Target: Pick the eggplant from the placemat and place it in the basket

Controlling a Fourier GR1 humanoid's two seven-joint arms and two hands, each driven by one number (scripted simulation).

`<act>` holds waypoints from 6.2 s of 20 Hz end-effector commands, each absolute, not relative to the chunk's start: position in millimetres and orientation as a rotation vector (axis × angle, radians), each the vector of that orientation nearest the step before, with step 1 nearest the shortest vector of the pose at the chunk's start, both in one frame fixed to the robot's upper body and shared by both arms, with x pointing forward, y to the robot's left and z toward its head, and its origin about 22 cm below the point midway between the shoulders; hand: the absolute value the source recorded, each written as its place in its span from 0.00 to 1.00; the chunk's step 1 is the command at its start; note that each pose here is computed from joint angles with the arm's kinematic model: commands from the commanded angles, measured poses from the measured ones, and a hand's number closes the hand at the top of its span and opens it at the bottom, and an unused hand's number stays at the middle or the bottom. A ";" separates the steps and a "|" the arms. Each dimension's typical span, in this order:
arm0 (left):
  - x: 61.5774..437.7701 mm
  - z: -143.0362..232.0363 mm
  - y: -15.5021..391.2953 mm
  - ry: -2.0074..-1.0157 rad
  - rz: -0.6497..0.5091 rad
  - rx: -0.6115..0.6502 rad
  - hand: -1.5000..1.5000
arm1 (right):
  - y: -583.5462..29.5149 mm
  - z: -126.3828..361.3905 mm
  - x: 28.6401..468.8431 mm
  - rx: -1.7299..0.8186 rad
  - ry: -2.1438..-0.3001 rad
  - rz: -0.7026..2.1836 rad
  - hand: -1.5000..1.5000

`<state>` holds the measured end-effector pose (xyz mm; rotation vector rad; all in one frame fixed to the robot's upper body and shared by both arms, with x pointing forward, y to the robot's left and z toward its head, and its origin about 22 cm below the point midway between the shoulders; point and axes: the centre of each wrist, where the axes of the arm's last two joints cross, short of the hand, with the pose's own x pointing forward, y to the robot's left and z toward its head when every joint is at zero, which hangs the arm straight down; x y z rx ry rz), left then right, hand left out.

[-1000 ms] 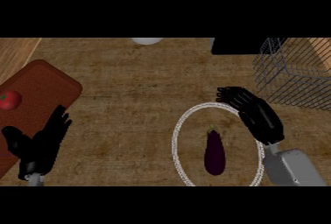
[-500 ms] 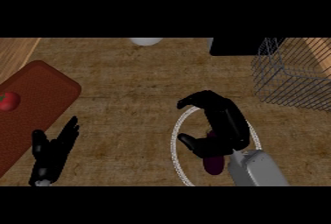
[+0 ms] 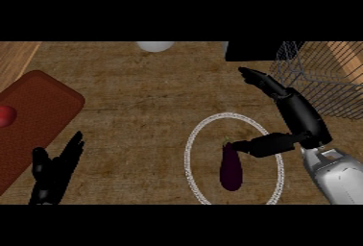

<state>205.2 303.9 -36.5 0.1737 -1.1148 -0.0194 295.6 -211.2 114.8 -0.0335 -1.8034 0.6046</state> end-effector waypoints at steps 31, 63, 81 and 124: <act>195.6 -43.2 307.6 -1.001 -0.034 0.168 0.50 | -326.0 212.7 269.7 -0.140 -1.348 1.199 0.00; 205.8 -51.5 301.1 -1.007 -0.016 0.168 0.50 | -243.4 67.8 262.5 -0.171 -1.315 1.210 0.00; 197.3 -48.3 320.3 -1.005 -0.019 0.159 0.50 | -206.2 21.0 284.8 -0.193 -1.202 1.308 0.00; 195.4 -44.2 300.2 -1.014 -0.027 0.159 0.50 | -122.4 95.5 270.8 -0.714 -1.443 0.577 1.00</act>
